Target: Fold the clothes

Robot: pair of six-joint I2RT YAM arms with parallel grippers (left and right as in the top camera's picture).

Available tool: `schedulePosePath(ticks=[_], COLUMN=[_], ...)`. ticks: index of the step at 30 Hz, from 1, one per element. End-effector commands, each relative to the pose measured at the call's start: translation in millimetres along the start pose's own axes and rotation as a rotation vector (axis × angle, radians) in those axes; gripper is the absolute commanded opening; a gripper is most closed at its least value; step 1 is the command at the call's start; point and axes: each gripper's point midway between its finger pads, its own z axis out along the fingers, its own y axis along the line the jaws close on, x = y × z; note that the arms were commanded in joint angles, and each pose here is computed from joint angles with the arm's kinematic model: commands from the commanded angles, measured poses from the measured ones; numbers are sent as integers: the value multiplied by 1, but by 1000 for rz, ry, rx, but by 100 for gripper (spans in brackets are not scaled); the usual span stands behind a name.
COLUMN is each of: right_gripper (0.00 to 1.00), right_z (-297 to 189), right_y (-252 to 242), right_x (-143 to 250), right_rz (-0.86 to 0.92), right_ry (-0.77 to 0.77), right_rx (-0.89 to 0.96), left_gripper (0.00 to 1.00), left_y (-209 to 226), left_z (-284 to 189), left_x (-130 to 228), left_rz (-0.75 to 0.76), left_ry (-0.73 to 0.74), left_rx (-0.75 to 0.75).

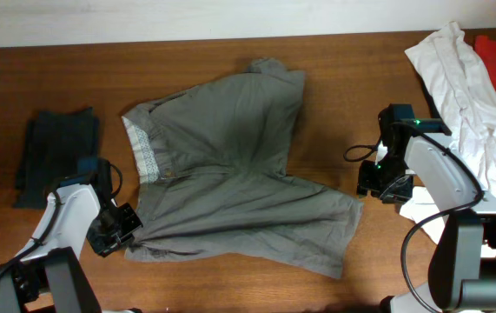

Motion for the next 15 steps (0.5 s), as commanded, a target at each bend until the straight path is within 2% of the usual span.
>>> schedulePosePath(ticks=[1, 2, 3, 10, 11, 15], right_gripper=[56, 56, 57, 59, 60, 60], right_z=[-9, -9, -9, -9, -10, -13], right_y=[-3, -3, -3, 0, 7, 30], right_x=[-7, -7, -7, -11, -14, -22], right_rz=[5, 5, 5, 0, -29, -90], right_ry=[-39, -38, -39, -55, -63, -94], right_rx=[21, 21, 21, 7, -33, -160], left_gripper=[12, 31, 36, 39, 47, 51], left_y=[7, 7, 5, -8, -17, -43], left_z=[-10, -17, -23, -100, -121, -152], left_x=[-7, -10, -13, -44, -49, -57], left_rz=[0, -1, -2, -32, -26, 18], left_ry=[-46, -65, -83, -333, -398, -509], left_rx=[-28, -21, -14, 112, 183, 342])
